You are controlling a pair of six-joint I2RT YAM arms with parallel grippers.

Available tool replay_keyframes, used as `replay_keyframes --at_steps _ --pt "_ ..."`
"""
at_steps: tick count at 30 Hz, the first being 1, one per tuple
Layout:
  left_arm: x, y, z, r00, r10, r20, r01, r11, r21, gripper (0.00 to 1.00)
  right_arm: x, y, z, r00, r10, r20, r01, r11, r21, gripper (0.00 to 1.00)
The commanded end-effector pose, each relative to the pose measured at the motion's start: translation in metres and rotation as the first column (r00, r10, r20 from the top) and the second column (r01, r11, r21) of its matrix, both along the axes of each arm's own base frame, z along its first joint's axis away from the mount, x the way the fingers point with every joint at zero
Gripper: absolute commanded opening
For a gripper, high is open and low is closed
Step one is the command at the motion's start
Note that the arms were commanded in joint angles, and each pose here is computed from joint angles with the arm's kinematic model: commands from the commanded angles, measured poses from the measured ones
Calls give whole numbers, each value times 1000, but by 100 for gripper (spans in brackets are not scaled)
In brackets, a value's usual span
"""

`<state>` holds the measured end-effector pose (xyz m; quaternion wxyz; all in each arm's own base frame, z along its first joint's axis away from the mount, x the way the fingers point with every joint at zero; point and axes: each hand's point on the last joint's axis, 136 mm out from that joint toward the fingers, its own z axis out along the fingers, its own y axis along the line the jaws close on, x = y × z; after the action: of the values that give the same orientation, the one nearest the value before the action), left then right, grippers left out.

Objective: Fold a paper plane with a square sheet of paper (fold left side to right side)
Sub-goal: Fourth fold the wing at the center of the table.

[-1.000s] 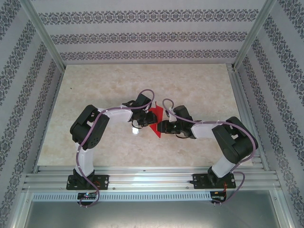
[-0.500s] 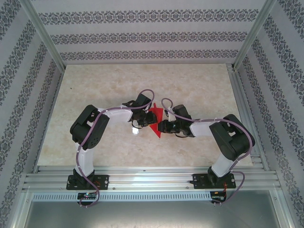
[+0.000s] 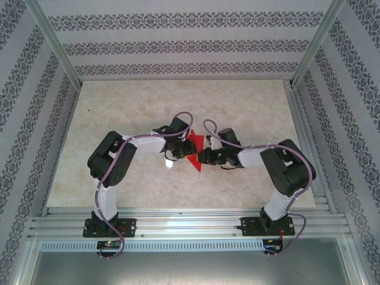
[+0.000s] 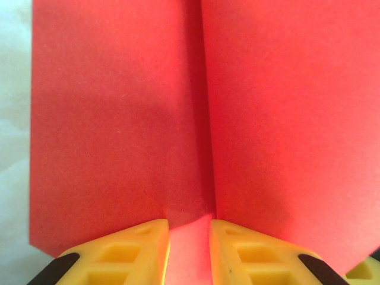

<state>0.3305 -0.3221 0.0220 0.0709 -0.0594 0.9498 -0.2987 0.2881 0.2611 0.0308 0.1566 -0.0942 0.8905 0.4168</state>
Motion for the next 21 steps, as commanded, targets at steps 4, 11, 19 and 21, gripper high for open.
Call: replay_keyframes --at_steps 4,11,19,21 --pt "-15 14 -15 999 12 -32 -10 999 39 25 6 4 3 999 36 36 -36 999 14 16" --pt "-9 17 21 1000 13 26 -12 998 -57 32 7 3 -1 999 37 26 -37 999 -3 16" --pt "-1 27 38 998 24 57 -20 997 -68 26 6 4 0 999 43 24 -43 999 -2 16" --pt "4 25 34 999 21 49 -17 998 -66 19 6 5 0 999 46 23 -46 999 -1 16"
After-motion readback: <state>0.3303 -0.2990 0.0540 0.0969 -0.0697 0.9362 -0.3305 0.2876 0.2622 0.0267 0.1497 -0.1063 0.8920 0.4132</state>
